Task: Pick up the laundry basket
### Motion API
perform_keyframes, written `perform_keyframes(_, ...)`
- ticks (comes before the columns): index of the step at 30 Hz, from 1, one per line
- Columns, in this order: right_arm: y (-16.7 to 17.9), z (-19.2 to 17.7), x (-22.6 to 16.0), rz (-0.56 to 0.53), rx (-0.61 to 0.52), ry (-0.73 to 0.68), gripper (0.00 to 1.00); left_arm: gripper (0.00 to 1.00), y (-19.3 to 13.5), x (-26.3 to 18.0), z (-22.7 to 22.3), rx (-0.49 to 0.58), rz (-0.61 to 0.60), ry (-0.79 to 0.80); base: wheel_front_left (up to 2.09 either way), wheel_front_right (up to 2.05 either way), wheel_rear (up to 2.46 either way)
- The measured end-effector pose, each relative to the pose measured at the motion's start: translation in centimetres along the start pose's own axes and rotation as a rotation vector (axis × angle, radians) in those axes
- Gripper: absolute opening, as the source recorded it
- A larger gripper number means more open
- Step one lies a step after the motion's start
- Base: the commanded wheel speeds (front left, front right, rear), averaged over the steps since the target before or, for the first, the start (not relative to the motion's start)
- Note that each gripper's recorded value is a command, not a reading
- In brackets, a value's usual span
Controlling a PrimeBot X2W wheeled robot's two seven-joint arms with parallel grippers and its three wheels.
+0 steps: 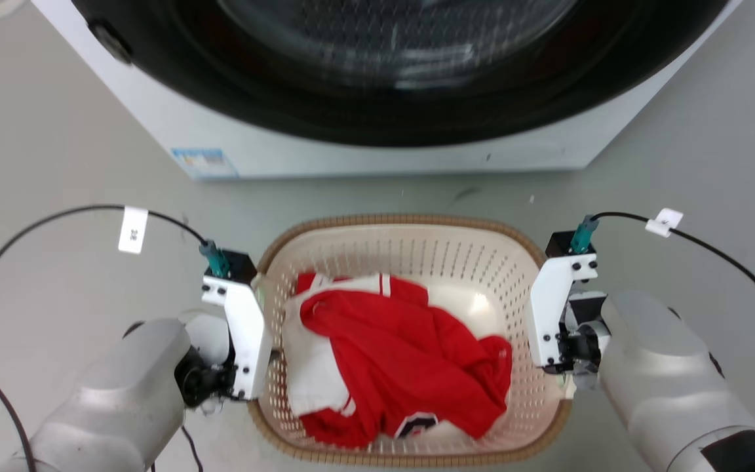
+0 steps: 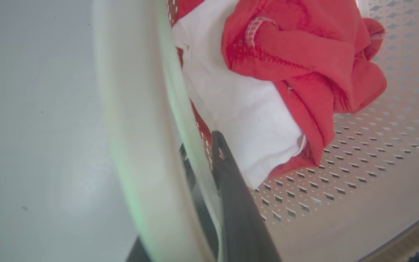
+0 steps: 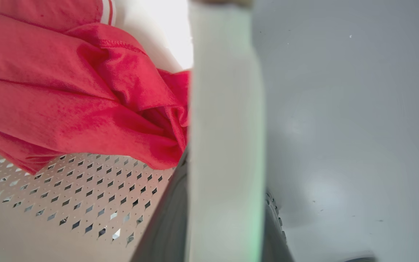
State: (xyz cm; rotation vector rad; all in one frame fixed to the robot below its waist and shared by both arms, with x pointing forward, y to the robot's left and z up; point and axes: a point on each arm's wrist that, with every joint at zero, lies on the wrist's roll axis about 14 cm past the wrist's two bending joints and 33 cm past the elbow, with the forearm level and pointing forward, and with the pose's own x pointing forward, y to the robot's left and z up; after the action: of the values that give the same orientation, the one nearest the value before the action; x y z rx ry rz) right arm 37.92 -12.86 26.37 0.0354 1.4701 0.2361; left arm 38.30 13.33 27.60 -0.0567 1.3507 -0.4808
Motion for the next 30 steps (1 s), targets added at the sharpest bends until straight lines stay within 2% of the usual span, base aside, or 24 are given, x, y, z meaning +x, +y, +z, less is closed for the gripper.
perform_keyframes(8, 1.1, -3.0, -4.1, 0.007, -0.013, 0.049, 0.00, 0.00, -2.5, -3.8, -2.7, 0.024, -0.028, 0.089, 0.00, 0.00, 0.00)
perform_keyframes(21, 2.7, -3.8, -9.4, 0.014, -0.048, -0.034, 0.00, 0.00, -4.3, -8.3, -3.5, 0.064, -0.007, 0.031, 0.00, 0.00, 0.00)
perform_keyframes(30, 3.0, -3.9, -10.7, 0.016, -0.055, -0.055, 0.00, 0.00, -4.7, -9.5, -3.8, 0.075, -0.002, 0.039, 0.00, 0.00, 0.00)
